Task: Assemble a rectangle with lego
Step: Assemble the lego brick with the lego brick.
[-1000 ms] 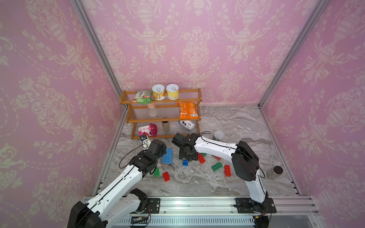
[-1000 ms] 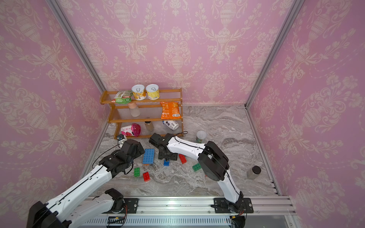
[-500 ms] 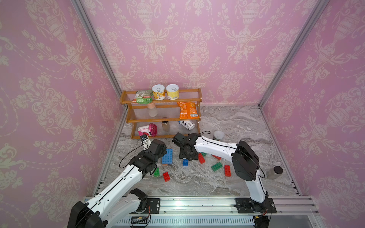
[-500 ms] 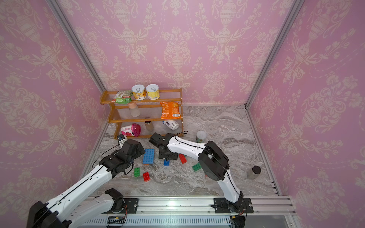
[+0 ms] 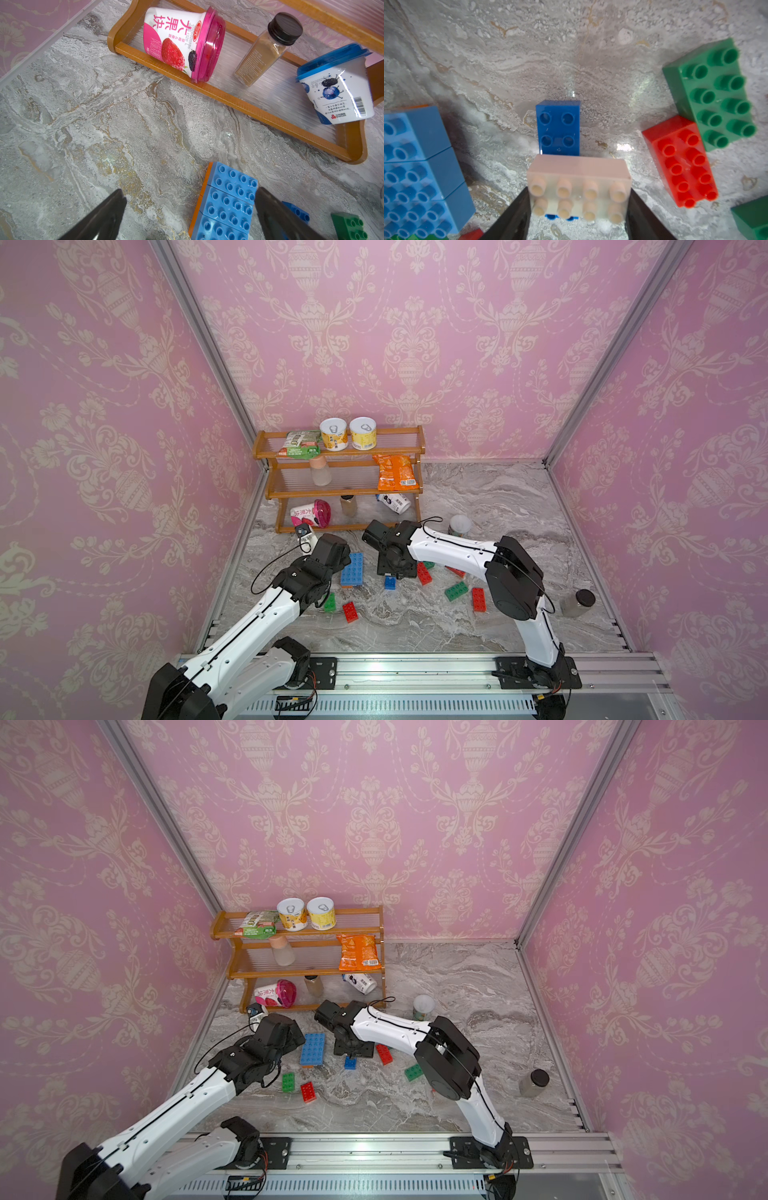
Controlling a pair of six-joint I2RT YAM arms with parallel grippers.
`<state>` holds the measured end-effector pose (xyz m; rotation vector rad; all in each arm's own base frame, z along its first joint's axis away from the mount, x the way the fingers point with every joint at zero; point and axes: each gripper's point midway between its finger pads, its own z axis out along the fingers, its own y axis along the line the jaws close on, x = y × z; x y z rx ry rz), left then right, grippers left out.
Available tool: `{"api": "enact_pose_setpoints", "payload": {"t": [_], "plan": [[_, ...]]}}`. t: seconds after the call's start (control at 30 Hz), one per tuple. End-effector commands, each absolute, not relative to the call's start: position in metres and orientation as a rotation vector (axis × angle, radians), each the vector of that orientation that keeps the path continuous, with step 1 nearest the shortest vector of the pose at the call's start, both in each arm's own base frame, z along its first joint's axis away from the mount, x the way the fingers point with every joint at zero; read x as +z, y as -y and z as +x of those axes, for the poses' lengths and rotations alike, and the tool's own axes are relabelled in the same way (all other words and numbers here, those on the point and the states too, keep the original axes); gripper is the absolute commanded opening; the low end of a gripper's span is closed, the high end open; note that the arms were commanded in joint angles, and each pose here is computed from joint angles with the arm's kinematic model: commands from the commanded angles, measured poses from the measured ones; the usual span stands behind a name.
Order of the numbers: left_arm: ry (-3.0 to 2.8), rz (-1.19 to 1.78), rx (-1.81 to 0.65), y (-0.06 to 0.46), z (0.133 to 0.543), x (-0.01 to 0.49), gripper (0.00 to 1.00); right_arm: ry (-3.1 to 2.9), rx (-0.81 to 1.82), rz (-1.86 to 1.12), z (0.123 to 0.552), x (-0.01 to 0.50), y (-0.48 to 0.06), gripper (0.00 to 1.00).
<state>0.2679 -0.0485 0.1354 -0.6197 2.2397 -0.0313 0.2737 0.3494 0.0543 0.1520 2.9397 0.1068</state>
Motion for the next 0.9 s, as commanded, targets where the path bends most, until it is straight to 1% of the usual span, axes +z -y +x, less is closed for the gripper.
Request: {"api": "enact_pose_setpoints", "payload": {"t": [0.0, 0.27, 0.87], "plan": [[-2.262, -0.605, -0.026, 0.047, 0.2655, 0.1298, 0.99, -2.963, 0.048, 0.191, 0.2717, 0.0432, -0.3415, 0.25], [-2.263, -0.602, -0.034, 0.0484, 0.2662, 0.1299, 0.99, -2.964, 0.015, 0.202, 0.2716, 0.0401, -0.3358, 0.25], [-2.276, -0.592, -0.039, 0.0516, 0.2684, 0.1286, 0.99, -2.961, 0.031, 0.223, 0.2739, 0.0355, -0.3342, 0.25]]}}
